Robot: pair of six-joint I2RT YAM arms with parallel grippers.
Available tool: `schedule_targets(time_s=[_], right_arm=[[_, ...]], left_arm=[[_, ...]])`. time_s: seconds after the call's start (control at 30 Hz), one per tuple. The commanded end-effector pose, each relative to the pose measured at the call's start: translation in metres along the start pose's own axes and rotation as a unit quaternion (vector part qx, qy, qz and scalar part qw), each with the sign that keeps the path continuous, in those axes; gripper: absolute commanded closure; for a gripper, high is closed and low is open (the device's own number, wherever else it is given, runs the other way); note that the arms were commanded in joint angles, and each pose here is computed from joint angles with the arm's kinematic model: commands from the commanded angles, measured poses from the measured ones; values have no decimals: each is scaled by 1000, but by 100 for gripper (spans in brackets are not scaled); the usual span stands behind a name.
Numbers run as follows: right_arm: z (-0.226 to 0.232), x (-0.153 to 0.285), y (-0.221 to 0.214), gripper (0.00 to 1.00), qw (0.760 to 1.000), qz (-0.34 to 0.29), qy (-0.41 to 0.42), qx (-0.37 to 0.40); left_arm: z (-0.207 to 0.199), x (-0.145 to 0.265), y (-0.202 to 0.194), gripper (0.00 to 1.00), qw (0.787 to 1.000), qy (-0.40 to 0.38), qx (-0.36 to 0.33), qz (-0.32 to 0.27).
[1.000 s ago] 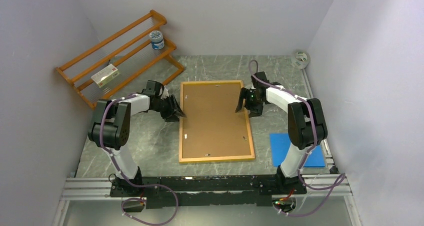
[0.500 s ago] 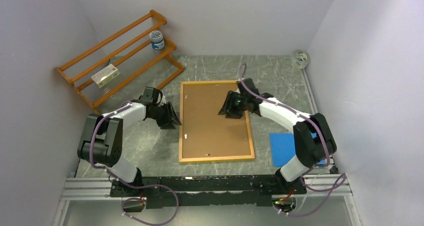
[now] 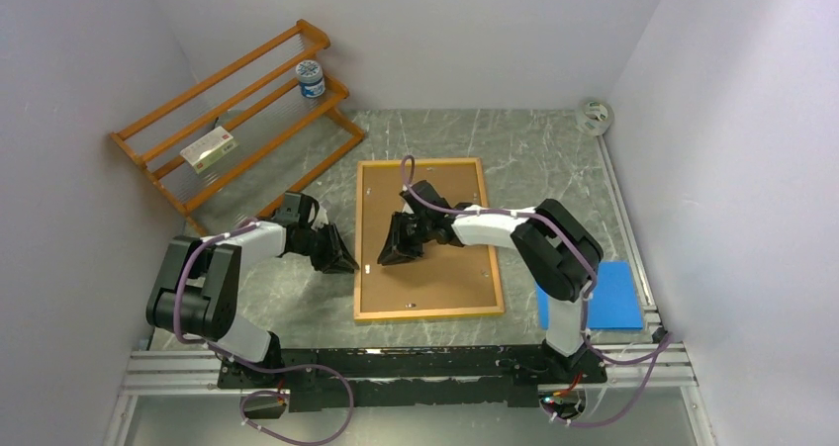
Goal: Put the photo into the frame
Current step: Install the photo frame at the center of the board.
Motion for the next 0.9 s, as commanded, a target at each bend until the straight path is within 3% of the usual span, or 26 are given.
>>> schedule_targets(time_s=[0.0,0.57,0.87], right_arm=[[30,-10,2,84,999,7,46,14],[12,-37,-13,89,1000,-6,-1,8],[20,-21,-7,71,999,-51,-10,12]], left_arm=[[-8,3,-1,74,999,-34,-7,-7],[-4,4,-9,85,1000,-13,-3,-4],[-3,5,-10,83,1000,-6,-4,-4]])
Point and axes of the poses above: each gripper's point midway between its finger pads, its own x axis back along the fingers, its own z axis along the line the jaws close on, y = z × x, the point moved 6 cm from there along x, back along the fingers, and after that the axes turned 12 degrees about -x, right-handed, at the moved point
